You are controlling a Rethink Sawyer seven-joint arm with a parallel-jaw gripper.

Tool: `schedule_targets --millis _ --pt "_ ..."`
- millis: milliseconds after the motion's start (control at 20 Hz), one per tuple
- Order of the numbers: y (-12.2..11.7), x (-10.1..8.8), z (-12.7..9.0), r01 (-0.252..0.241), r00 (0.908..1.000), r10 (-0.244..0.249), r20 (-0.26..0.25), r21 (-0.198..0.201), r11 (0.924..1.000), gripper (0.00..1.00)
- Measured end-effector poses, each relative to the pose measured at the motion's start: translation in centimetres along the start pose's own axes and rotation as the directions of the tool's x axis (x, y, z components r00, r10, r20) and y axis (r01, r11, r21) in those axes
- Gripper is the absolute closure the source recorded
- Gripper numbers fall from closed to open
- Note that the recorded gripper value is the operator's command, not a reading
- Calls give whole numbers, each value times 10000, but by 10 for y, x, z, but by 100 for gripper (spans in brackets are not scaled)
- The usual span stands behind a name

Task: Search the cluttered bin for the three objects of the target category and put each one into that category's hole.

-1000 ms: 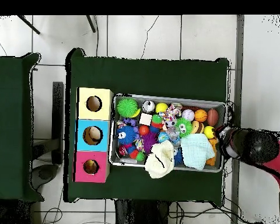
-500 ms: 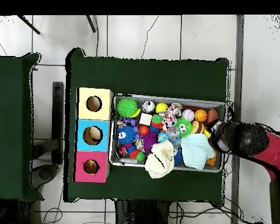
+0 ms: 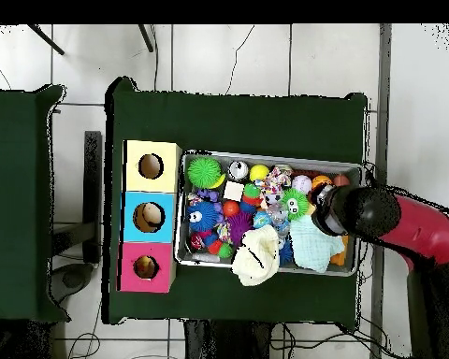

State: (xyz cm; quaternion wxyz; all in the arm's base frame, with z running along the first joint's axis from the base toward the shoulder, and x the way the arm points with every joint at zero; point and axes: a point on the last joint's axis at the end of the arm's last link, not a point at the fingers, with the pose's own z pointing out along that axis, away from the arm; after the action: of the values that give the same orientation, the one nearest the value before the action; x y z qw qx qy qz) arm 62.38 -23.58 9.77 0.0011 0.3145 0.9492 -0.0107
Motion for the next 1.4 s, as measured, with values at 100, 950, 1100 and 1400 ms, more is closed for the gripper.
schedule_targets --millis 100,950,1100,1400 --pt "4 1 0 69 10000 -69 1 -1 10000 0" --pt "0 -6 62 -201 9994 194 -283 -245 9995 0" --pt "-2 -6 76 -126 9997 121 -217 -228 9997 0" --pt "-4 0 95 56 9998 -59 -200 -163 9999 0"
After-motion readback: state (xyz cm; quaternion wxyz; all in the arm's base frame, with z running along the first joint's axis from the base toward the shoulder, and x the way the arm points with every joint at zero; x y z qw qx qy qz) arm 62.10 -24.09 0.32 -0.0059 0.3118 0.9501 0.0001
